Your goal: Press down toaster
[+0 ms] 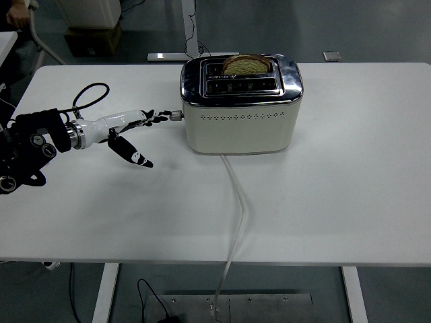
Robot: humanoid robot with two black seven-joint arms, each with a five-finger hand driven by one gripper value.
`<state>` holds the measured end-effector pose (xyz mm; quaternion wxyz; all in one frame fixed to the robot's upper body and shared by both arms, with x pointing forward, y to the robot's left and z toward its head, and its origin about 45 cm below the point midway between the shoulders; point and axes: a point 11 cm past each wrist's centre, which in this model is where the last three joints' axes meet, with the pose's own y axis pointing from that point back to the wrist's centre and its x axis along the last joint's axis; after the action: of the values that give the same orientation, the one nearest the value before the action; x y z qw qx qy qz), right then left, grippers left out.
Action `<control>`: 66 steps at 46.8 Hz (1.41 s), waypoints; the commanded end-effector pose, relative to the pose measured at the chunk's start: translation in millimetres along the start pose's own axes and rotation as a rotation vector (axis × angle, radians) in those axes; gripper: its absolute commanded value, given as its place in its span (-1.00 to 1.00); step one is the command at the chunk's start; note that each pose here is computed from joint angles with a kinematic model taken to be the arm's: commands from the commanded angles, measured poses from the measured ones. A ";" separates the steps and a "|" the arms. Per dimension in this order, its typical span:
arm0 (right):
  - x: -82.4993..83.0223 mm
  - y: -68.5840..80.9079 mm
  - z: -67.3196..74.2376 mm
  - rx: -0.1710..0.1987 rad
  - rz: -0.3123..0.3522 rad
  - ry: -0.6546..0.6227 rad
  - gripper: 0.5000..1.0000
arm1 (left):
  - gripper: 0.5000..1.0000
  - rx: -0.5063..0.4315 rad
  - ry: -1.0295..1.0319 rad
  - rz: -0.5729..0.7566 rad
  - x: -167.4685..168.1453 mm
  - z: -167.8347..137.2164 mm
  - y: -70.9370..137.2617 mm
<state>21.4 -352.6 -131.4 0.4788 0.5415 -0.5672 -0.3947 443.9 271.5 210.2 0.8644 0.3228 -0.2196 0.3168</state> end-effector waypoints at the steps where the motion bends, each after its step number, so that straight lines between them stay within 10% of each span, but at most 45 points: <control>1: 0.0 0.0 0.0 0.000 0.000 0.000 0.99 | 1.00 -0.002 0.004 -0.004 -2.5 0.0 -1.4; 66: 0.0 0.1 0.9 -0.002 0.000 0.000 0.99 | 1.00 0.042 0.288 0.126 0.0 -47.7 19.5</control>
<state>21.2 -352.6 -131.4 0.4788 0.5414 -0.5672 -0.3948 437.0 308.0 180.8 0.8609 0.2906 -0.1192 0.4002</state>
